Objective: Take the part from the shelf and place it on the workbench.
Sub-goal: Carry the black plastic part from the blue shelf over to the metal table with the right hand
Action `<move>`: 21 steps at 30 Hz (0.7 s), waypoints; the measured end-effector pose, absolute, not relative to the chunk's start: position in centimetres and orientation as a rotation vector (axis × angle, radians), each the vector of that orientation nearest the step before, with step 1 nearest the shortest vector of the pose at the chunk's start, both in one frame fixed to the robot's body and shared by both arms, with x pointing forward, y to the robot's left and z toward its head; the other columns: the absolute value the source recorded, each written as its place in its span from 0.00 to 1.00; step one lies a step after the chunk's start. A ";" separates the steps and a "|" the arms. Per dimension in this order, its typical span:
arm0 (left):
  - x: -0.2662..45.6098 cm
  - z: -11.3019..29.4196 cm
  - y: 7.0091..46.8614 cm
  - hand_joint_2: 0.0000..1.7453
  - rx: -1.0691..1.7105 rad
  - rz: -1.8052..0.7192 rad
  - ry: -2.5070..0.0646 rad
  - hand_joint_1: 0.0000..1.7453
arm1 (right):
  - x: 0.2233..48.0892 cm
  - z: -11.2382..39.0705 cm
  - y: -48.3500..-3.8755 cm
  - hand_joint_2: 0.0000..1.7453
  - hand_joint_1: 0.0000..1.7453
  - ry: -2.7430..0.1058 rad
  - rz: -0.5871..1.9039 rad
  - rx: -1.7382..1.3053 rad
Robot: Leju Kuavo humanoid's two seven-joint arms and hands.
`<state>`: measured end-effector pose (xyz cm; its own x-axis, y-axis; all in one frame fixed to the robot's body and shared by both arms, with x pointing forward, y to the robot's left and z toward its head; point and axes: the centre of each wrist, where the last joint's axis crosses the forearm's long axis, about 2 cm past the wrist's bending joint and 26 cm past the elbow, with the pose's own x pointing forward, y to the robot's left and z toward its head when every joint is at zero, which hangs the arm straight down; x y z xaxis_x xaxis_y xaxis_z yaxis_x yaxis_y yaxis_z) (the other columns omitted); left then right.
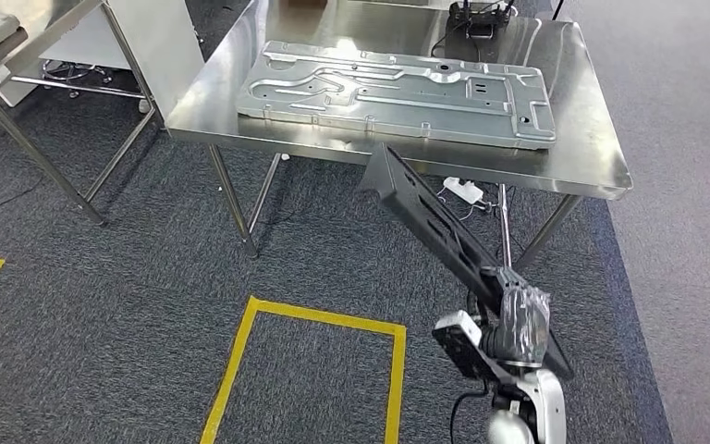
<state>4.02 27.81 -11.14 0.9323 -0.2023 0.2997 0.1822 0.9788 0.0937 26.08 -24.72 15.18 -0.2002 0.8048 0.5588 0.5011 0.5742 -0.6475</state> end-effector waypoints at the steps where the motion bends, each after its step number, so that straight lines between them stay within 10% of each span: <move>1: 4.1 -11.1 27.8 0.00 0.063 -0.209 -0.314 0.00 | 27.3 15.5 -25.1 1.00 1.00 -1.851 0.436 -1.096; 21: 4.9 -11.1 28.6 0.00 0.065 -0.318 -0.310 0.00 | 37.5 20.3 -24.5 1.00 1.00 -1.715 0.813 -1.359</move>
<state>4.93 28.63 -11.06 0.9032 -0.3171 0.2894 0.2973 0.9483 0.1112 37.49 -24.46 20.32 -0.1181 0.9751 0.1877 0.4720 0.2215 -0.8533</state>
